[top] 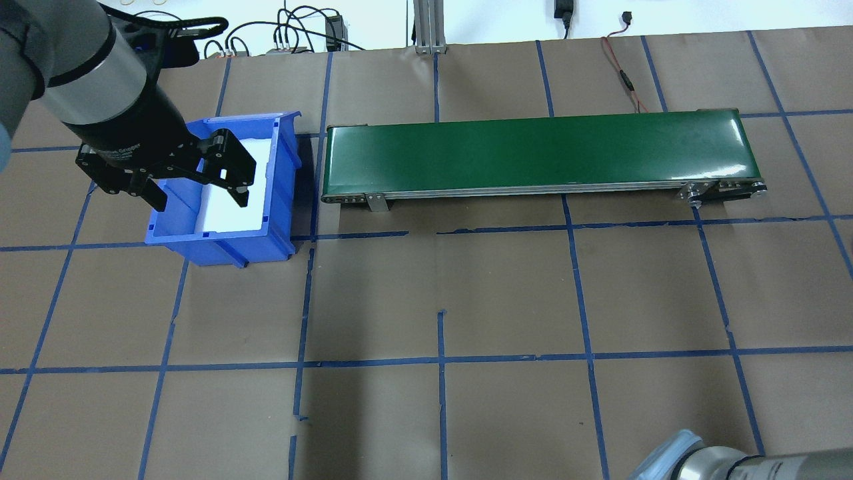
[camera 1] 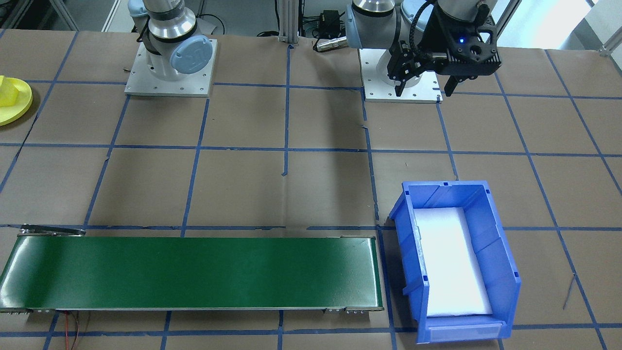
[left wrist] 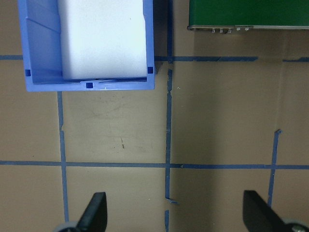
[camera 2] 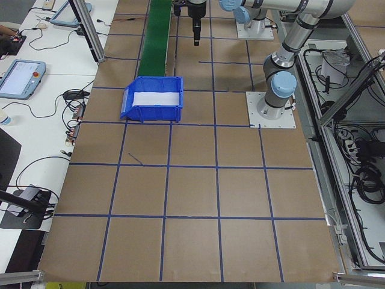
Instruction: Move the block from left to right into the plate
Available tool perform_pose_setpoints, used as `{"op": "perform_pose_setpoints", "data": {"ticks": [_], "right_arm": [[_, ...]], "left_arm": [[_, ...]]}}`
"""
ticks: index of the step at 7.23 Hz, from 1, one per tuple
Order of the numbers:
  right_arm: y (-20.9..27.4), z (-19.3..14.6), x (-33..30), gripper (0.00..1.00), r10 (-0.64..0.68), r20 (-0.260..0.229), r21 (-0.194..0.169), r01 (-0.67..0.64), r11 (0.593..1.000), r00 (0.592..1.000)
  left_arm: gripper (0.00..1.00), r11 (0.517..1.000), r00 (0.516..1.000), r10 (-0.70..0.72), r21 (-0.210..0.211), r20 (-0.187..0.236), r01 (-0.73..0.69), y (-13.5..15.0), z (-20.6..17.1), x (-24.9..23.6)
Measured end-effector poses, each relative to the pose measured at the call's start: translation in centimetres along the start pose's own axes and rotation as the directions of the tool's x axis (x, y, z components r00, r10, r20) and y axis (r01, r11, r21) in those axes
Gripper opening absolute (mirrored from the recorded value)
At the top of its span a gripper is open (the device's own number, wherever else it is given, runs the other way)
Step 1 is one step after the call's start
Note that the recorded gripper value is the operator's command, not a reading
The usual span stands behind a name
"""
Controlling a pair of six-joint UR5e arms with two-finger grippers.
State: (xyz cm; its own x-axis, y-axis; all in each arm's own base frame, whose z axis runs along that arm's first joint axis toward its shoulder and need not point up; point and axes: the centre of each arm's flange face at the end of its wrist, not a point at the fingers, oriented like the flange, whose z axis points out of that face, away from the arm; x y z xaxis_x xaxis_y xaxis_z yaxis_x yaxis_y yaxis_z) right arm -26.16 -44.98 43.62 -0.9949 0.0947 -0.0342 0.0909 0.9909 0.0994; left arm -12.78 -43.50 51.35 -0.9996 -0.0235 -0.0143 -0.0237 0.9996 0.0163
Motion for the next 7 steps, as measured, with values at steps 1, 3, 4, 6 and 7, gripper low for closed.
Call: {"op": "perform_pose_setpoints", "data": {"ticks": [1, 3, 4, 6, 7], "right_arm": [[-0.9, -1.7, -5.7, 0.99, 0.006, -0.027, 0.011, -0.005, 1.0, 1.0], [-0.6, -4.7, -15.4, 1.0, 0.037, -0.061, 0.049, -0.034, 0.998, 0.997], [-0.3, -5.4, -19.7, 1.0, 0.049, -0.068, 0.064, -0.045, 0.997, 0.996], [1.1, -6.0, -30.0, 1.0, 0.093, -0.07, 0.103, -0.086, 0.991, 0.993], [1.8, -5.8, -34.4, 1.0, 0.109, -0.064, 0.123, -0.101, 0.987, 0.992]], "left_arm": [[1.0, 1.0, 1.0, -0.001, 0.001, 0.0, 0.001, 0.0, 0.0, 0.0], [1.0, 1.0, 1.0, -0.003, 0.002, -0.002, 0.003, 0.0, -0.1, 0.0], [1.0, 1.0, 1.0, -0.003, 0.003, -0.003, 0.003, 0.0, -0.1, 0.0], [1.0, 1.0, 1.0, -0.001, 0.003, -0.003, 0.001, 0.0, -0.1, 0.0], [1.0, 1.0, 1.0, 0.0, 0.003, -0.003, 0.0, 0.0, -0.1, 0.0]]}}
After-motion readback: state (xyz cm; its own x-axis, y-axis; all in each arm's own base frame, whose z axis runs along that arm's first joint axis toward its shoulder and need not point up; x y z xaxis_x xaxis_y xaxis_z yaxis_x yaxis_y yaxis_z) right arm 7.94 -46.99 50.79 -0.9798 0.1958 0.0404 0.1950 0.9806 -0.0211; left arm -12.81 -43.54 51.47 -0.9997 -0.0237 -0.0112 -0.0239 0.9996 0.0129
